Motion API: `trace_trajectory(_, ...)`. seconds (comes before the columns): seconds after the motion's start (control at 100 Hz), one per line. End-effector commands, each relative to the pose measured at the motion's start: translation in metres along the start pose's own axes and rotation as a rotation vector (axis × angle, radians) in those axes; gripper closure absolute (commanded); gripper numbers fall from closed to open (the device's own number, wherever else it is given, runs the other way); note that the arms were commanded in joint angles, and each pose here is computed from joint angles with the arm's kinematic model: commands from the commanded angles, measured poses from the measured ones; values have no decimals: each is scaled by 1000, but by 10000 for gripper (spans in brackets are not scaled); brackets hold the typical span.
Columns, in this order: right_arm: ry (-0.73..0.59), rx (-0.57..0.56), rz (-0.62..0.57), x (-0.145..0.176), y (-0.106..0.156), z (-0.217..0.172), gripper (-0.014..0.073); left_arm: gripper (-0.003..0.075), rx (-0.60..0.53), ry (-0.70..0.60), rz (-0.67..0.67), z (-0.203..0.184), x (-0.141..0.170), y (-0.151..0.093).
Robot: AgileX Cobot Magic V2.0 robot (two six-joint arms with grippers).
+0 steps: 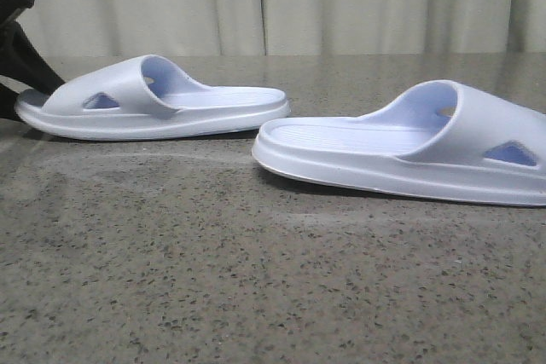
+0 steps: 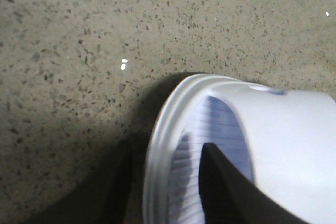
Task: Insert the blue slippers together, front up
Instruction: 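Lift both slippers off the table with both grippers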
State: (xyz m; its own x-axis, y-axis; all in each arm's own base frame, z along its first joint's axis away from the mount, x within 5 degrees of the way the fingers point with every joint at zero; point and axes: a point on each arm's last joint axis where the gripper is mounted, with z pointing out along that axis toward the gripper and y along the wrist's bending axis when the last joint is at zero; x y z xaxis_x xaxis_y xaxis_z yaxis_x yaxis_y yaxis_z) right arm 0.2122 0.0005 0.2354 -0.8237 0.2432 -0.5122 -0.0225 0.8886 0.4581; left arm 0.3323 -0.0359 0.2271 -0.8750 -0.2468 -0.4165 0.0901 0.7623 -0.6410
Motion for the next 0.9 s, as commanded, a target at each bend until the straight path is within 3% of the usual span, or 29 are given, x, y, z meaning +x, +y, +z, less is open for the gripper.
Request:
trace_trajectory(0.0, -15, -2, -44, -5, 3, -4, 697, 619, 65, -47, 19, -12, -8, -18)
trace_trajectory(0.05, -15, -2, -44, -5, 3, -4, 697, 708, 71, -40, 42, -12, -8, -19)
trace_trajectory(0.3, -40, -3, -53, -7, 5, -9, 697, 705, 45, -67, 107, -31, -3, -24)
trace_trajectory(0.56, -240, -48, -45, -16, 22, -54, 697, 705, 15, -133, 117, -73, 25, -23)
trace_trajectory(0.68, -350, -151, -87, -15, 40, -72, 697, 705, 40, -167, 107, -89, 35, -21)
trace_trajectory(0.89, -422, -340, -87, -19, 57, -80, 697, 705, 135, -186, 76, -98, 36, -21)
